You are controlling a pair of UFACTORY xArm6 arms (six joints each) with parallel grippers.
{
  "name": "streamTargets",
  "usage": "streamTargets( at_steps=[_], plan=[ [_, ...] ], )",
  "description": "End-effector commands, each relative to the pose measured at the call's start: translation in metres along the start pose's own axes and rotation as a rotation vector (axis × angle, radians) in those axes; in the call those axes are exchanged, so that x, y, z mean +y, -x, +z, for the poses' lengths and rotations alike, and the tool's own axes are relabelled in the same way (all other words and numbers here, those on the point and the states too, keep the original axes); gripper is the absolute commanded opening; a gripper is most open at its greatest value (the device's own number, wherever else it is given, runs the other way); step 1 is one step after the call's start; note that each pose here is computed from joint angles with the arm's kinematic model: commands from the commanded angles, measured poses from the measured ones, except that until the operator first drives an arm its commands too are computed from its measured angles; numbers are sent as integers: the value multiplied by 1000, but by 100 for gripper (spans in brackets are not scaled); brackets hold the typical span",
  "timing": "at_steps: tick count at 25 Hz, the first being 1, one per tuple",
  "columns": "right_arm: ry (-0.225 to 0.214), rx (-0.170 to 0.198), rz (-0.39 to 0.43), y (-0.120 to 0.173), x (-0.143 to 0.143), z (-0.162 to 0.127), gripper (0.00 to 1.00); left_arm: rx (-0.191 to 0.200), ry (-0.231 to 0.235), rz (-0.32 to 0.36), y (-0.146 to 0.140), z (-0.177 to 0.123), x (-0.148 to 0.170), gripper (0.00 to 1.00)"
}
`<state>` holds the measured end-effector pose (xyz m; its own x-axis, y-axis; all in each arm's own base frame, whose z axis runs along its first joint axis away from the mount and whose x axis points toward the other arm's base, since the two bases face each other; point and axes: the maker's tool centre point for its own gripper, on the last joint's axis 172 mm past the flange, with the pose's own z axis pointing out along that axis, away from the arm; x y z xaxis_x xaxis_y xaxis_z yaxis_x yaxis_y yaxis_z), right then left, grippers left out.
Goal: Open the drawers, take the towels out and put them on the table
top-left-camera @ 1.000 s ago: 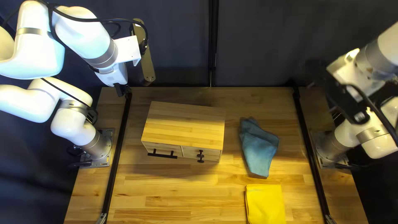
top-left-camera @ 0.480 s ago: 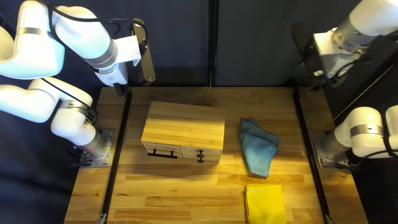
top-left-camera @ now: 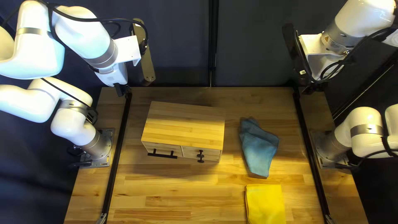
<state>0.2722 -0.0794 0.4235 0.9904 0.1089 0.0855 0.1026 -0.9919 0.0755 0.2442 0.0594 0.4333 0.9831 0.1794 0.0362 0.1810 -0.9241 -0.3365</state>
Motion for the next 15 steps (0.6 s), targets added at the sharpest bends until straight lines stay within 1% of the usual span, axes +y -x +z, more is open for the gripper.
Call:
streamTargets(
  at_steps=[1, 5, 6, 7, 9, 12, 13, 15],
  plan=[
    [0, 0, 0, 0, 0, 0, 100, 0, 0, 0, 0, 0, 0, 100],
    [0, 0, 0, 0, 0, 0, 100, 0, 0, 0, 0, 0, 0, 100],
    [0, 0, 0, 0, 0, 0, 100, 0, 20, 2, 1, -1, 7, 100],
    [0, 0, 0, 0, 0, 0, 100, 9, 11, 12, -1, -4, 10, 100],
    [0, 0, 0, 0, 0, 0, 100, 41, -5, 61, -4, -13, 31, 100],
    [0, 0, 0, 0, 0, 0, 100, 64, -18, 114, -4, -14, 51, 100],
    [0, 0, 0, 0, 0, 0, 100, 78, -19, 143, -4, -14, 61, 100],
    [0, 0, 0, 0, 0, 0, 100, 93, -20, 192, -4, -12, 80, 100]
  ],
)
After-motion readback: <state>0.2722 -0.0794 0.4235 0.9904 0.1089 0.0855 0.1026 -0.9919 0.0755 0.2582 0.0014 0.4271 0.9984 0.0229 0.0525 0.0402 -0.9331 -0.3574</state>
